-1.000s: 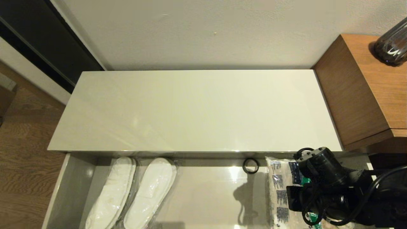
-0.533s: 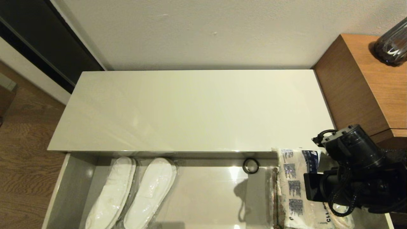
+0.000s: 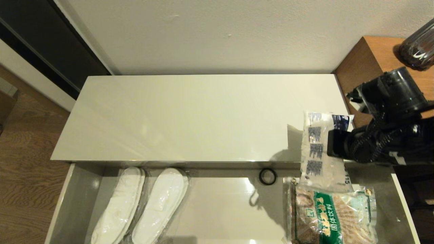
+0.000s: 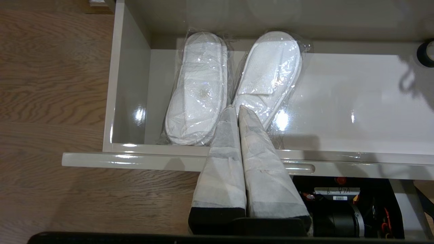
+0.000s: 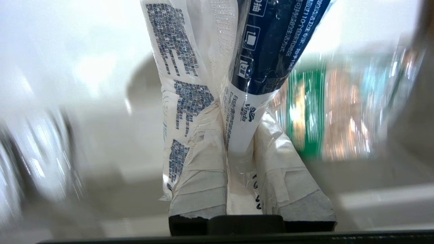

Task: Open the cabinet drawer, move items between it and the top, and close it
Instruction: Place the tissue on the table

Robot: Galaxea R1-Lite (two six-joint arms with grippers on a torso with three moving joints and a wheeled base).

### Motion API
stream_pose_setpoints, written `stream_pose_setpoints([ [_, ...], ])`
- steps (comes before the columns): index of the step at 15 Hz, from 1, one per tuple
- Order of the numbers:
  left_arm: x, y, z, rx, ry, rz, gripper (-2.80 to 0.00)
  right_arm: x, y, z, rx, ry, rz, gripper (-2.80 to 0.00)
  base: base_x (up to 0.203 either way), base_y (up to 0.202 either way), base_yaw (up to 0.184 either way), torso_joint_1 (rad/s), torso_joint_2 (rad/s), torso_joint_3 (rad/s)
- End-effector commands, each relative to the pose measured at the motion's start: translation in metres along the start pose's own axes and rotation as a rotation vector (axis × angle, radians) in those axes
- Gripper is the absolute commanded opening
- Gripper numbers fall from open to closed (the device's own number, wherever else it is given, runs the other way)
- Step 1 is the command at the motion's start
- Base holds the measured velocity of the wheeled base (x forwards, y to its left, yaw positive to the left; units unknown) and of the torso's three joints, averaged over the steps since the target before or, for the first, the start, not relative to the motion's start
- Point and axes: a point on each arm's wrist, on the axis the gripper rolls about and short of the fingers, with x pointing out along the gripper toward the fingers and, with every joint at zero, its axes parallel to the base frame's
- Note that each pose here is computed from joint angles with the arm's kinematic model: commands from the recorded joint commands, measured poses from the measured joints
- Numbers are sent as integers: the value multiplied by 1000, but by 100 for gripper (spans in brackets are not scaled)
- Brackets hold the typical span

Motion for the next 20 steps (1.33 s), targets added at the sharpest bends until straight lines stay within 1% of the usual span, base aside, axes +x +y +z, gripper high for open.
stream_pose_setpoints([
  [1,0,0,0,0,1,2,-280,26,8,27,42,-27,-40,-280,0,0,0,0,0,0],
  [3,0,0,0,0,1,1,-280,50,13,51,74,-63,-74,-280,0,0,0,0,0,0],
  [4,0,0,0,0,1,0,-280,61,15,58,76,-76,-103,-280,0,0,0,0,0,0],
  [5,0,0,0,0,1,1,-280,72,16,60,65,-85,-136,-280,0,0,0,0,0,0],
  [7,0,0,0,0,1,1,-280,94,19,56,37,-67,-186,-280,0,0,0,0,0,0],
  [12,0,0,0,0,1,-1,-280,105,23,57,33,-73,-195,-280,0,0,0,0,0,0],
  [13,0,0,0,0,1,2,-280,104,23,59,39,-84,-194,0,0,0,0,0,0,0],
  [17,0,0,0,0,1,1,-280,79,22,67,53,-123,-166,0,0,0,0,0,0,0],
  [20,0,0,0,0,1,2,-280,53,15,66,50,-127,-150,0,0,0,0,0,0,0],
])
